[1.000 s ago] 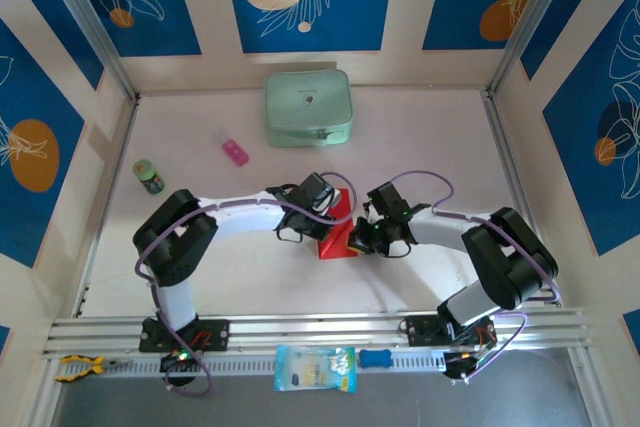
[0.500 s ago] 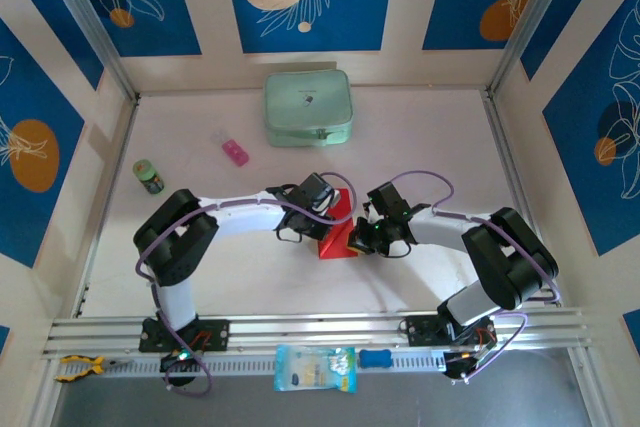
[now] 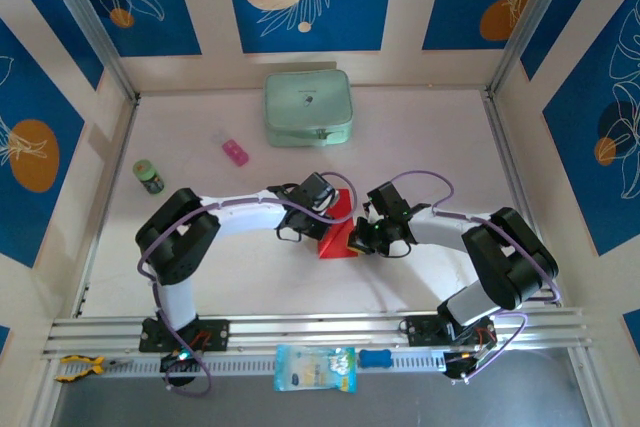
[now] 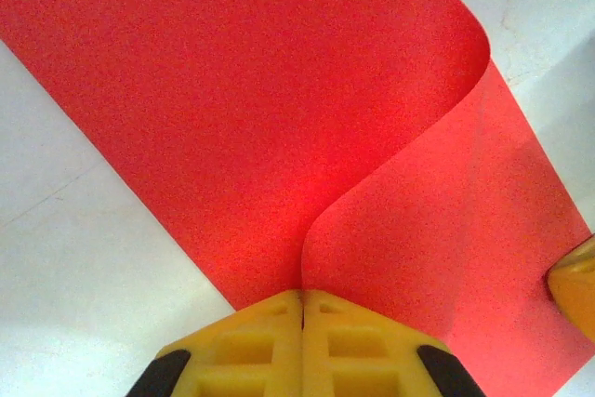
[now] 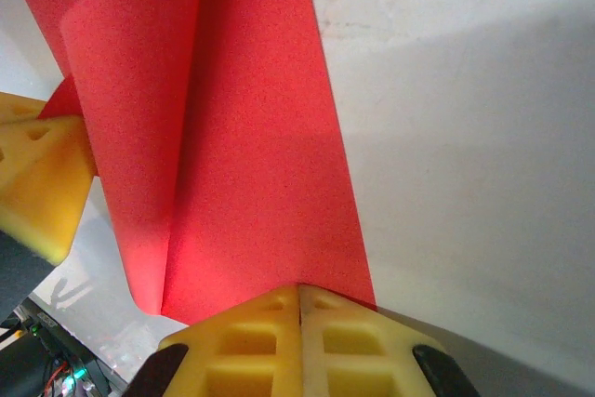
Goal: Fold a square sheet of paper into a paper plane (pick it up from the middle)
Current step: Fold the triangle a second time at the center of the table.
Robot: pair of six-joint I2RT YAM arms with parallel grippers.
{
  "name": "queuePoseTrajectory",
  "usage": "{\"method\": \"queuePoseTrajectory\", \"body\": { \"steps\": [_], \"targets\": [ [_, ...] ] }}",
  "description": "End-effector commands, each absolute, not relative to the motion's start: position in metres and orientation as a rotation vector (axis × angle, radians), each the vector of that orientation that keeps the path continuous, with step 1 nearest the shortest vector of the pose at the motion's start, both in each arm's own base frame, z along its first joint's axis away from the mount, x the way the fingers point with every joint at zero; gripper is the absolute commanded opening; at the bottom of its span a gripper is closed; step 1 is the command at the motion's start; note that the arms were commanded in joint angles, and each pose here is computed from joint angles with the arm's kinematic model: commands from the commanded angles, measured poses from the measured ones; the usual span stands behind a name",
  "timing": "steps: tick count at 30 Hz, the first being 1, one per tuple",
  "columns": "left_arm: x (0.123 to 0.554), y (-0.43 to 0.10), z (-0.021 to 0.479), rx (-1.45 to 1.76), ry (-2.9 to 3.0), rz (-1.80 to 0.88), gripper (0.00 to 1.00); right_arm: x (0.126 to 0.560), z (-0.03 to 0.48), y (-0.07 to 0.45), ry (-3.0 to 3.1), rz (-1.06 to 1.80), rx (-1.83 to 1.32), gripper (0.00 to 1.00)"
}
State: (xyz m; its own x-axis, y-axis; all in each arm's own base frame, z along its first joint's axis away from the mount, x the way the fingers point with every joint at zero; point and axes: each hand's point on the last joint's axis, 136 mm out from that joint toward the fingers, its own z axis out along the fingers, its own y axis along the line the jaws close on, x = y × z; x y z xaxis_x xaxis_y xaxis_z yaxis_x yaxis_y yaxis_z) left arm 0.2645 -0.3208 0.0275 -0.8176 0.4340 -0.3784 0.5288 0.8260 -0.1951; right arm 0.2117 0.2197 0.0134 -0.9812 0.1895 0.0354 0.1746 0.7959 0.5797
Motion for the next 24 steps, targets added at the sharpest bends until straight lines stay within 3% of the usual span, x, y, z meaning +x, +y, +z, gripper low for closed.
{"method": "queuePoseTrajectory", "body": {
  "steps": [1,24],
  "targets": [
    [0.2698,-0.3213,0.0288,0.748,2.684,-0.421,0.01,0.1963,0.0031,0.2065,3.033,0.856,0.32,0.04],
    [0.2702,-0.3268,0.0271,0.784,2.68,-0.441,0.01,0.1942,0.0013,0.2066,3.045,0.858,0.318,0.04]
  ]
}}
